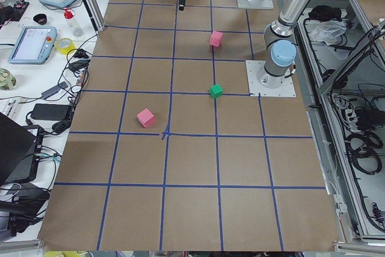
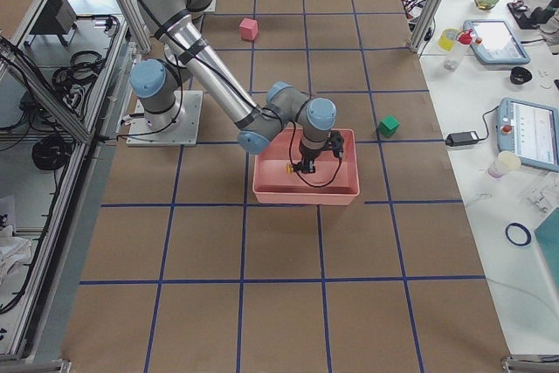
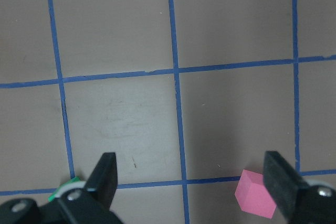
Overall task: Align button upright
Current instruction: 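Lift the button out of the tray and carry it toward the table center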
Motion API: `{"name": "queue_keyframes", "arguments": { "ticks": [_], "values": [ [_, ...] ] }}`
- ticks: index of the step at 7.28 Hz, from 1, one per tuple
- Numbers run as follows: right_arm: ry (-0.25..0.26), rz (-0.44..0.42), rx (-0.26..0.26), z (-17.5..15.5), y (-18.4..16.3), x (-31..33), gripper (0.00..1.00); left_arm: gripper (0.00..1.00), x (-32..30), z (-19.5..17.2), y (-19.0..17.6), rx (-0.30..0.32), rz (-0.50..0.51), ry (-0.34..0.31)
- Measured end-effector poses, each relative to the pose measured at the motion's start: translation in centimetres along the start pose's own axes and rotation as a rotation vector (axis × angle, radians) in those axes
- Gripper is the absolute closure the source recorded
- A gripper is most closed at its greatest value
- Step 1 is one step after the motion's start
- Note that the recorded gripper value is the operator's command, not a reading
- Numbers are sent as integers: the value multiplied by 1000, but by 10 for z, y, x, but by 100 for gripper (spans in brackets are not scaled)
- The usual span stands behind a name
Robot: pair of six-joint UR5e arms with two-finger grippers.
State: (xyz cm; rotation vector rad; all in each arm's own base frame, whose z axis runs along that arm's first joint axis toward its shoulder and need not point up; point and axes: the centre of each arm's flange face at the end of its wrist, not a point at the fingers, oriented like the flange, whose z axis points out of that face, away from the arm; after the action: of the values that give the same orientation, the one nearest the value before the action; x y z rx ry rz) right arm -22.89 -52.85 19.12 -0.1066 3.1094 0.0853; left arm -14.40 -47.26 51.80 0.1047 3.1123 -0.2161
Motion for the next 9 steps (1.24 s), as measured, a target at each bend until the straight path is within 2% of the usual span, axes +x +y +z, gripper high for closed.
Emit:
{"name": "queue_keyframes", "arguments": {
  "ticks": [4,7,9],
  "values": [
    [6,-2,0,-17,-3,3,91,0,-1,-2,1,3,1,-11],
    [9,2,15,-68,-12,8,92,0,-2,-5,2,8,-1,-14],
    [24,-7,36,-119,-20,-7,94,0,-2,-5,2,7,-2,-14]
  ]
}}
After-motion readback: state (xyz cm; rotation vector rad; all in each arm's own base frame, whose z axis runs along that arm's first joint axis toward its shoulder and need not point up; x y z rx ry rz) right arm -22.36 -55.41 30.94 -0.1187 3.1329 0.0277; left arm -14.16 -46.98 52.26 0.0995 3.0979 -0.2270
